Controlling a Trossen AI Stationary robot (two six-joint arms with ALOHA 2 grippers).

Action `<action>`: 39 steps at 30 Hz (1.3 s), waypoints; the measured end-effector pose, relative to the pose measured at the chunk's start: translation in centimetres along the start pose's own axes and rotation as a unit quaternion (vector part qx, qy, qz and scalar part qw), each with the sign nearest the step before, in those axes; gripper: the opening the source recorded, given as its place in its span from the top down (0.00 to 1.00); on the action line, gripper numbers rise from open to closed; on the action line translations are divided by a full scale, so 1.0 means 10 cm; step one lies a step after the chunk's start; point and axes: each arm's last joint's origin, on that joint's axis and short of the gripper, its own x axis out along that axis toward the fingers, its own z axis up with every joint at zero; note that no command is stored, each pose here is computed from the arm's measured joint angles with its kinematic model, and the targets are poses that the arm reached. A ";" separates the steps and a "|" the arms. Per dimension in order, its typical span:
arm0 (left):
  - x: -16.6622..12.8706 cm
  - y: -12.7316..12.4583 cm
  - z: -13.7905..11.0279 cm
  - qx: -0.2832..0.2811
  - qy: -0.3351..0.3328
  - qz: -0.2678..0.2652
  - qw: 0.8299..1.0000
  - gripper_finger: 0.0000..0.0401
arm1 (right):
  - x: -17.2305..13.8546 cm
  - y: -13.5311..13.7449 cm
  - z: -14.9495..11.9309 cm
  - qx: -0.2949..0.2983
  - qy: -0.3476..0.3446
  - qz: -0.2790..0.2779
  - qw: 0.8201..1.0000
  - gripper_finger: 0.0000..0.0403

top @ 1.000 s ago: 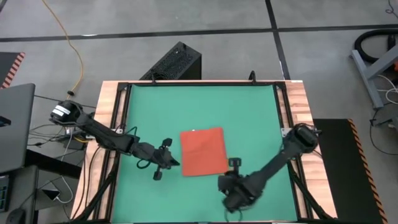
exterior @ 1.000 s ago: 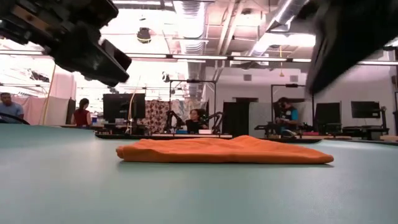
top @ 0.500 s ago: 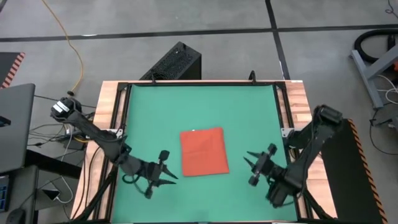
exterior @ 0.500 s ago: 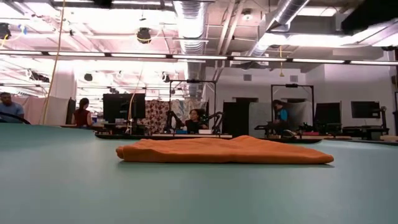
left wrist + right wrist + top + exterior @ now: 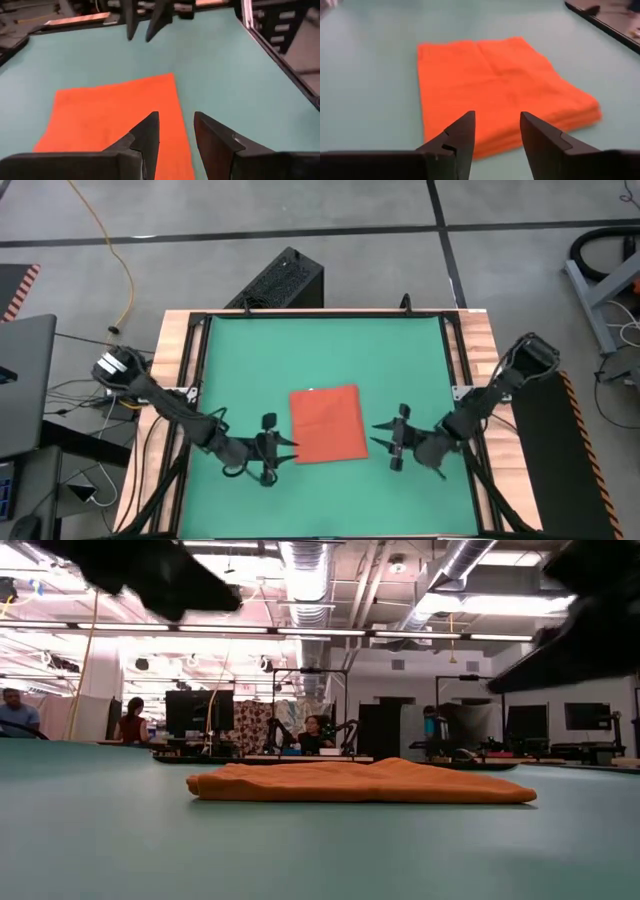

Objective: Roll towel
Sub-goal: Roll the orange towel

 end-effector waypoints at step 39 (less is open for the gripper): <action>0.55 0.63 -0.85 -0.016 0.182 0.040 0.982 0.72 | 0.68 -0.30 -0.39 -0.012 0.028 -0.011 0.999 0.72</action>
